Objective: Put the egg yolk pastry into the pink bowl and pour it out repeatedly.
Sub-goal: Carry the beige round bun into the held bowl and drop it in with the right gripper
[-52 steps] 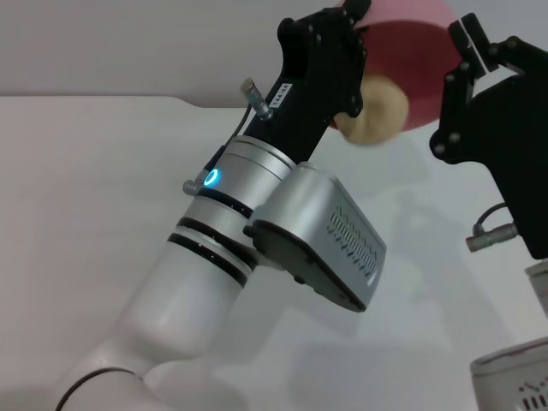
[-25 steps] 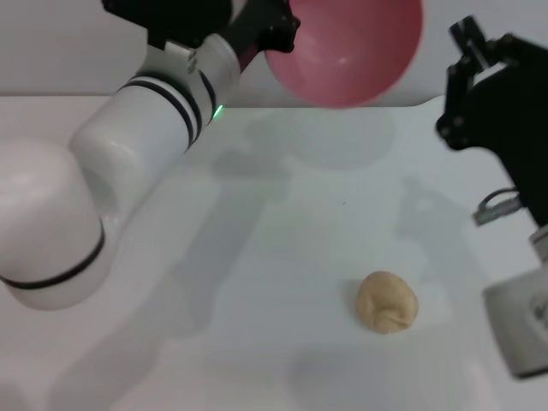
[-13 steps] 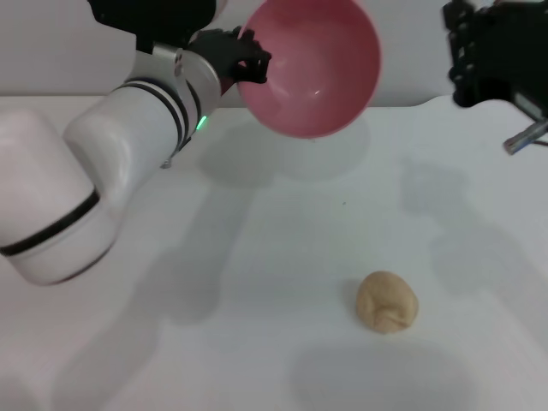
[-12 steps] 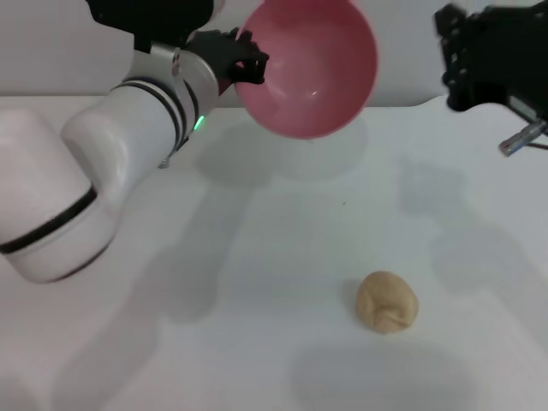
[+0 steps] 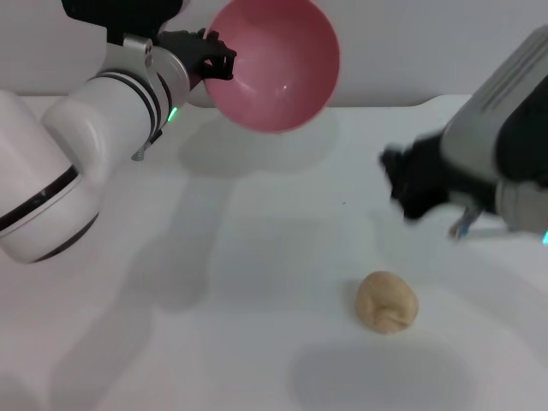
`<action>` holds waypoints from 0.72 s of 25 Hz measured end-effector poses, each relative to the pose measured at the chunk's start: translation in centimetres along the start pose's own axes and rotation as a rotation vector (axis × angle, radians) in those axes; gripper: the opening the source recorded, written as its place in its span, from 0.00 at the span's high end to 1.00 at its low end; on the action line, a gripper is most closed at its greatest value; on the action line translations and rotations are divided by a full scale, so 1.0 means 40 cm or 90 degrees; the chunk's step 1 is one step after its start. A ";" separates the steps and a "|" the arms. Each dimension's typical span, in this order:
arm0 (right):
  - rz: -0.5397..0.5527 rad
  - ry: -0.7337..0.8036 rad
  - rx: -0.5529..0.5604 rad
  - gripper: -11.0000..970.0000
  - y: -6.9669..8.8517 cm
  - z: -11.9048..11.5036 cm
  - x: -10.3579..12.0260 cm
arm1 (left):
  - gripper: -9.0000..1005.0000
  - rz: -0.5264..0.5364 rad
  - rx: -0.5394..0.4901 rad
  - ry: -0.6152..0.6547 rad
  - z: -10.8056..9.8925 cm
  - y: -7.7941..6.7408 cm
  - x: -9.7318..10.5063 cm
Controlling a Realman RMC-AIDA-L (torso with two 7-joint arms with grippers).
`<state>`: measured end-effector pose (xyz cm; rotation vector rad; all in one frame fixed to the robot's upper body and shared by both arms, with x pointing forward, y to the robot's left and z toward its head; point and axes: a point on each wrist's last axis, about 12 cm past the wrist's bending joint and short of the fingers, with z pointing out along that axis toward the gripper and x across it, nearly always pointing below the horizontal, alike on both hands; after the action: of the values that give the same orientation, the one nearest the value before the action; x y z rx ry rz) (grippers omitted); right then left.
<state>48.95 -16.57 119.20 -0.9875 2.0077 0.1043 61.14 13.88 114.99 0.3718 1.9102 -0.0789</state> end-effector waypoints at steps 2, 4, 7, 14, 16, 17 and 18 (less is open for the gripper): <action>-0.001 0.044 -0.028 0.99 0.020 0.017 0.023 | 0.99 0.006 -0.003 0.000 0.001 0.004 -0.001; 0.007 0.075 -0.044 0.99 0.036 0.037 0.054 | 0.99 0.010 -0.005 0.002 0.002 0.006 0.001; 0.024 0.084 -0.040 0.99 0.039 0.041 0.074 | 0.99 0.014 -0.003 0.002 0.005 0.004 0.001; 0.057 0.080 -0.012 0.97 0.026 0.026 0.094 | 0.99 0.027 0.001 0.007 0.018 -0.005 0.001; 0.061 0.090 -0.017 0.97 0.031 0.031 0.105 | 0.99 0.029 0.002 0.008 0.019 -0.008 0.001; 0.064 0.097 -0.020 0.93 0.035 0.035 0.112 | 0.99 0.029 0.003 0.008 0.019 -0.008 0.001; 0.067 0.104 -0.024 0.89 0.038 0.040 0.119 | 0.99 0.028 0.003 0.008 0.019 -0.009 0.001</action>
<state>47.53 -17.75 114.30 -0.9394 2.2142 0.1221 61.71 13.38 114.63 0.4192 1.9131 -0.0524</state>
